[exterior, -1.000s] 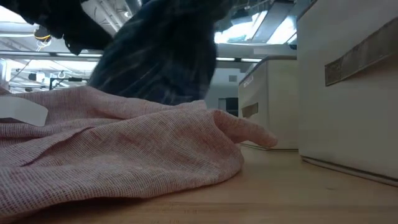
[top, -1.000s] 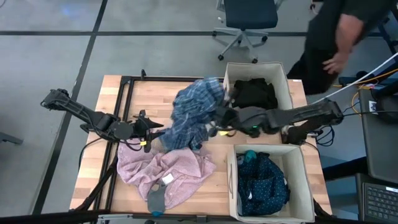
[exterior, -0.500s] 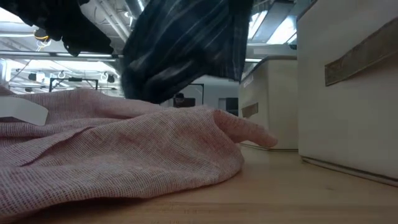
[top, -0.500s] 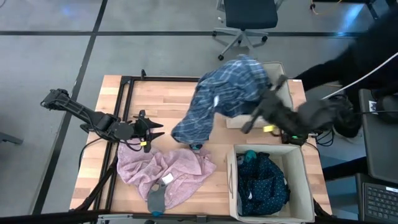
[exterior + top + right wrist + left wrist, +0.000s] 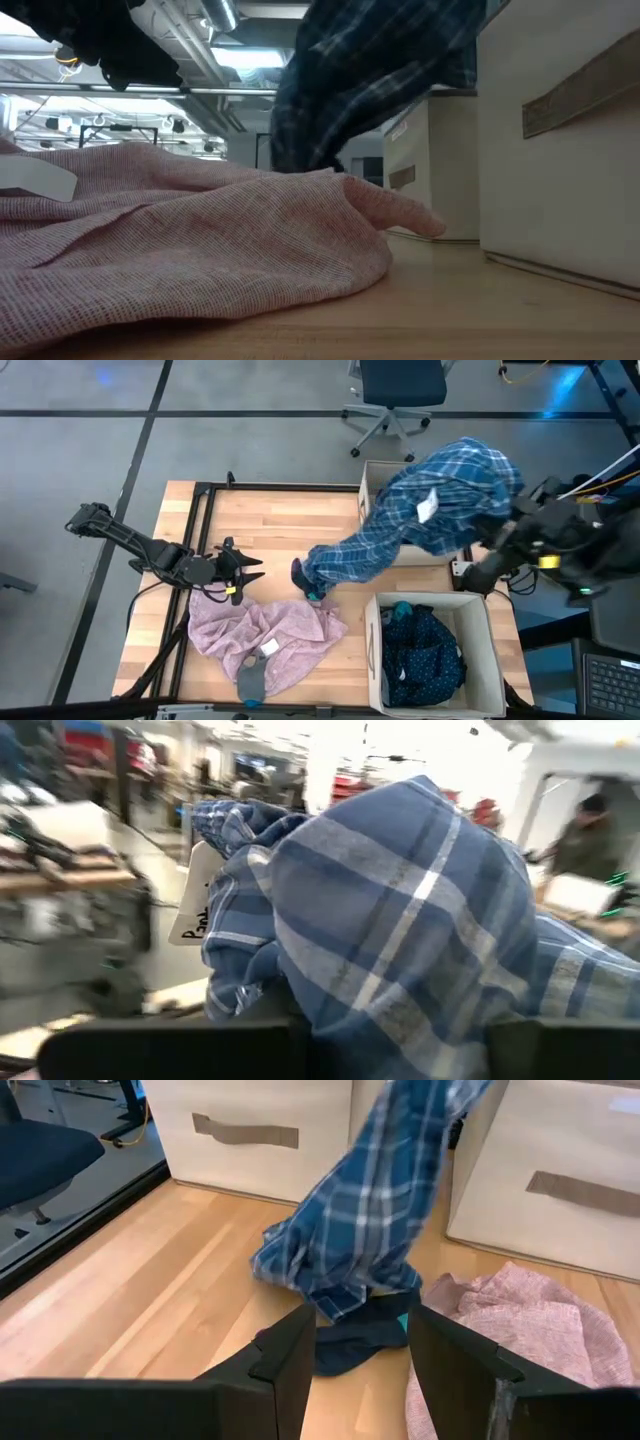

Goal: Sort clothes
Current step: Put the blue checkered polo shirt into the bottom laundry organizer

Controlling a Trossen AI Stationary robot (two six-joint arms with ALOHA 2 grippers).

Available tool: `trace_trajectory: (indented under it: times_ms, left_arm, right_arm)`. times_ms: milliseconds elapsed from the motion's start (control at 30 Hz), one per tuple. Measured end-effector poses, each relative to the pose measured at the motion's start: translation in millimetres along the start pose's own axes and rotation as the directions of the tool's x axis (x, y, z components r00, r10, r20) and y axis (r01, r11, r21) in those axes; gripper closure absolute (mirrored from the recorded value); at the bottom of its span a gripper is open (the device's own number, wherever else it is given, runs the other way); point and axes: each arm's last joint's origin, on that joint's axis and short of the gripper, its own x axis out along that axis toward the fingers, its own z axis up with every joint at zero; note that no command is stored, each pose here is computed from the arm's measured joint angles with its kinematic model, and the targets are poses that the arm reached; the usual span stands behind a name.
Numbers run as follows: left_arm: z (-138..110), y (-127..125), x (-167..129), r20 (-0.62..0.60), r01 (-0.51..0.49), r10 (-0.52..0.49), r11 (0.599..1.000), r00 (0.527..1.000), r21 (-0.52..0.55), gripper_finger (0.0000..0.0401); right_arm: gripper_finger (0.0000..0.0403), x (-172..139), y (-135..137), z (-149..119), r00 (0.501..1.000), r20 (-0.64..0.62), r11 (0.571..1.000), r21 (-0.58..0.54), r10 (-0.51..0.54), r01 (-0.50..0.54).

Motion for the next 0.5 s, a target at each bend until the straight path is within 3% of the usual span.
trace_trajectory:
  times_ms: [233, 500]
  left_arm:
    - [0.0, 0.0, 0.0, 0.000, 0.000, 0.000, 1.000, 1.000, -0.012, 0.0251]
    - [0.0, -0.1, 0.1, 0.000, 0.000, 0.000, 1.000, 1.000, -0.014, 0.0251]
  right_arm:
    - [0.0332, -32.8, -17.0, 18.7, 0.984, 0.022, 0.962, 0.205, 0.177, -0.178]
    - [0.0331, -79.7, -2.6, 14.1, 0.923, 0.050, 0.887, 0.259, 0.383, -0.382]
